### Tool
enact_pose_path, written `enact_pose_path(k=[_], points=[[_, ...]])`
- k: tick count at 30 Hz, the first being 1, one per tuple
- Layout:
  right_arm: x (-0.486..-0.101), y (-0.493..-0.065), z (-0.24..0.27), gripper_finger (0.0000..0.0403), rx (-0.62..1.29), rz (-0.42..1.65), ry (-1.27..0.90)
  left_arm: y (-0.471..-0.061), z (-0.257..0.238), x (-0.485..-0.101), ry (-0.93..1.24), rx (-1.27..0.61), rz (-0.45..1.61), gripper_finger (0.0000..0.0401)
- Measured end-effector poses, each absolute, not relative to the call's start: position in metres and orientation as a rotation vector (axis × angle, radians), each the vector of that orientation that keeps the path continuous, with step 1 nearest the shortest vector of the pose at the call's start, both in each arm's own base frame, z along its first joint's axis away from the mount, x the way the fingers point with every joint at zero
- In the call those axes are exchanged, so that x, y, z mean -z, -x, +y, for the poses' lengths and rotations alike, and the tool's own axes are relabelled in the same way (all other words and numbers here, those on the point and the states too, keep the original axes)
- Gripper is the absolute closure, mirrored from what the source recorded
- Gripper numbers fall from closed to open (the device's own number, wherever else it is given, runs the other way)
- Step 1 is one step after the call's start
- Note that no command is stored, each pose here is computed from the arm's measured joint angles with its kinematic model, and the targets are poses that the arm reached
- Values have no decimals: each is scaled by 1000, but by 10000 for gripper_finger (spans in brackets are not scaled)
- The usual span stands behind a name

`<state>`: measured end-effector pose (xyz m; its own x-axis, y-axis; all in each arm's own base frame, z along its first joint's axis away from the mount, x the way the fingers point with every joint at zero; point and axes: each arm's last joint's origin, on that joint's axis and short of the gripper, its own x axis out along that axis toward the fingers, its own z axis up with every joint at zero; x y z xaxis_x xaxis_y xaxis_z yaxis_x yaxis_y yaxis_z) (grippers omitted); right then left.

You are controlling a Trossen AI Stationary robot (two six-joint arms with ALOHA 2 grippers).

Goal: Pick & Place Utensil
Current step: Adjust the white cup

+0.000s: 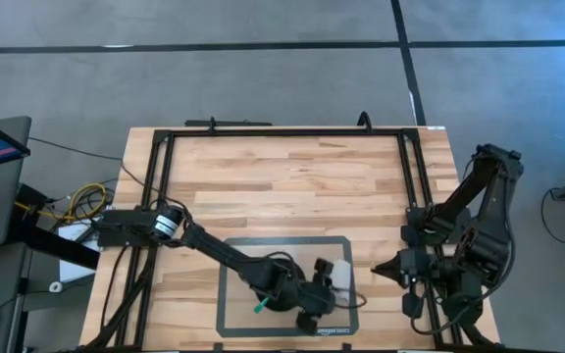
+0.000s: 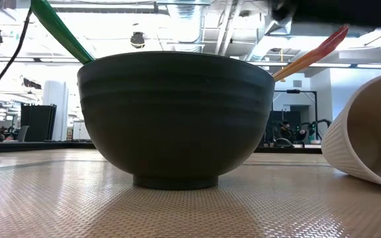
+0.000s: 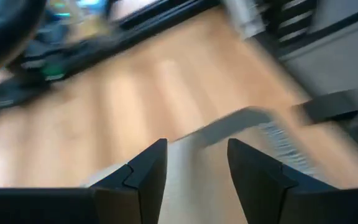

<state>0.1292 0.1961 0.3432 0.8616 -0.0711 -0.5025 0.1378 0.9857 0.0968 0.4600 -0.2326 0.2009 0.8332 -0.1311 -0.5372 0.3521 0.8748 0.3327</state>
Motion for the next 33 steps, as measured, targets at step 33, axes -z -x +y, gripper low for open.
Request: enact_pose_path(k=[33], points=[[-313,-273,180,403,132,351,90,-338,-135,-322,-121,289,72,280]])
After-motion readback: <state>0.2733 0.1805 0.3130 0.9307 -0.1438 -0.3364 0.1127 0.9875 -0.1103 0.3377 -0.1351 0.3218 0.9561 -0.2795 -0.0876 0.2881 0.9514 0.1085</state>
